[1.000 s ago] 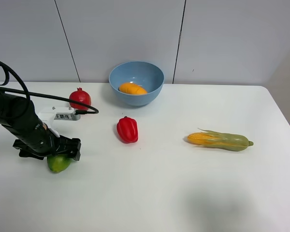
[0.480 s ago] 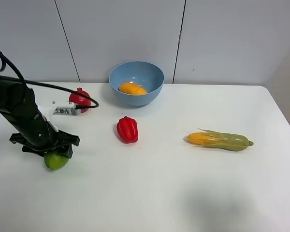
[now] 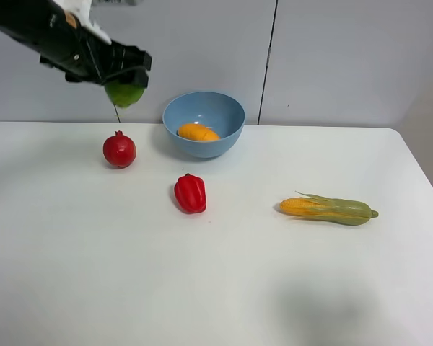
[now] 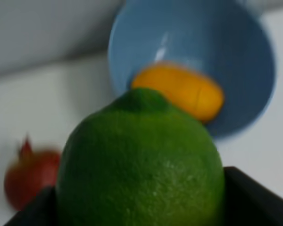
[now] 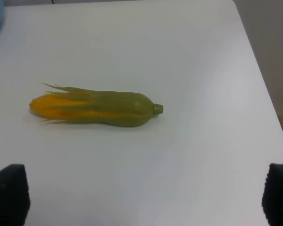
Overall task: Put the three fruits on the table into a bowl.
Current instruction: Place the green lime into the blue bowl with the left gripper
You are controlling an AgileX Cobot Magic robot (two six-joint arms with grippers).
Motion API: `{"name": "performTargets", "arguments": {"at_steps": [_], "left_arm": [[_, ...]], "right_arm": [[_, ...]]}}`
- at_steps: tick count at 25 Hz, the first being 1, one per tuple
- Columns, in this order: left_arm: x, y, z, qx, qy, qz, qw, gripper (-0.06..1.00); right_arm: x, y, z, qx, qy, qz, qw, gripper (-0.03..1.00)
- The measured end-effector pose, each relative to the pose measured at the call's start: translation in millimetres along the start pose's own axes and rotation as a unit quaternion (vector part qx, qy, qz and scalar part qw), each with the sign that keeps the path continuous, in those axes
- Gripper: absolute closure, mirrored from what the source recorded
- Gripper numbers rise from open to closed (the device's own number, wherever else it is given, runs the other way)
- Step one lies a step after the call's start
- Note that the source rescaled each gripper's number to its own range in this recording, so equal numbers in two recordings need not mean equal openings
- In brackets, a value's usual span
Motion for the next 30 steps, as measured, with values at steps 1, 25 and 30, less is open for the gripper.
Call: {"name": "performTargets", "arguments": {"at_steps": [1,25,30], "left_arm": [[-5,-11,-3,-0.02,0.005,-0.009,1.0,0.92],[-55,-10,-196,-0.041,0.045,-0.023,0.998,0.92],[-55,-3,-204,-0.032,0.047,-0.003,0.998,0.15]], "right_arm": [[0,0,0,0.0,0.0,0.0,1.0,-0.03],[0,0,0,0.0,0.0,0.0,1.0,-0.03],[0,0,0,0.0,0.0,0.0,1.0,-0.03]]}}
Point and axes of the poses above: a point on each arm's last joint axis where the gripper is mounted, z pointing back along that axis away from the gripper, x along the wrist's bending axis when the last joint is at zero, y = z × x, the point moved 7 cm from there along -z, pointing out along that axis toward the gripper, and after that the axes turned 3 degrees about -z, right-handed, at the moved point
